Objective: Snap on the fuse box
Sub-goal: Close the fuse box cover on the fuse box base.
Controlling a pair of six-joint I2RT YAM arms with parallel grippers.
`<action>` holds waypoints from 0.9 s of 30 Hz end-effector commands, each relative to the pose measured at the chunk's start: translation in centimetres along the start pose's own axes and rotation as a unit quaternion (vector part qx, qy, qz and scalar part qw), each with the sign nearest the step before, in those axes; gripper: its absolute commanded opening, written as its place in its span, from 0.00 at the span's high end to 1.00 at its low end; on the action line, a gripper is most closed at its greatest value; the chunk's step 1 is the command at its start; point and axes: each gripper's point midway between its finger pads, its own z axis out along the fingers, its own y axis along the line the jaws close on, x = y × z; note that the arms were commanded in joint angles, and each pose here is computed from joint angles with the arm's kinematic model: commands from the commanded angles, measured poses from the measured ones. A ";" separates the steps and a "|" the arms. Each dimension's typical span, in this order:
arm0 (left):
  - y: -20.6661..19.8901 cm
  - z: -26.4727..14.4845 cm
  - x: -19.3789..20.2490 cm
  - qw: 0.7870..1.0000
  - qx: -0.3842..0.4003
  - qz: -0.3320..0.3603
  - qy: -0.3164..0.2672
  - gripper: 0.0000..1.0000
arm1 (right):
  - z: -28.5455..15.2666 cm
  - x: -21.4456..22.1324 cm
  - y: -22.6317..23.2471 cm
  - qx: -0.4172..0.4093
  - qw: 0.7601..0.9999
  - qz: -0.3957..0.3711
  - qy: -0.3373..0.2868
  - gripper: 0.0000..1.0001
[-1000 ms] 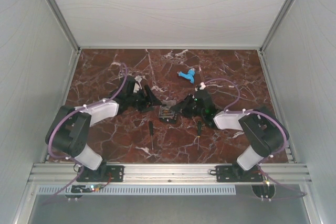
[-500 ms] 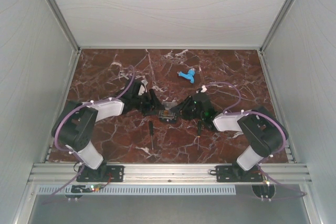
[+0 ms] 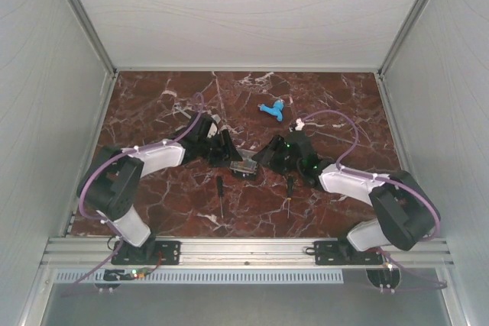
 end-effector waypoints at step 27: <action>-1.8 0.7 1.4 0.984 -0.079 0.156 -0.032 0.48 | 2.2 2.1 1.2 -0.096 0.990 -0.035 0.100 0.47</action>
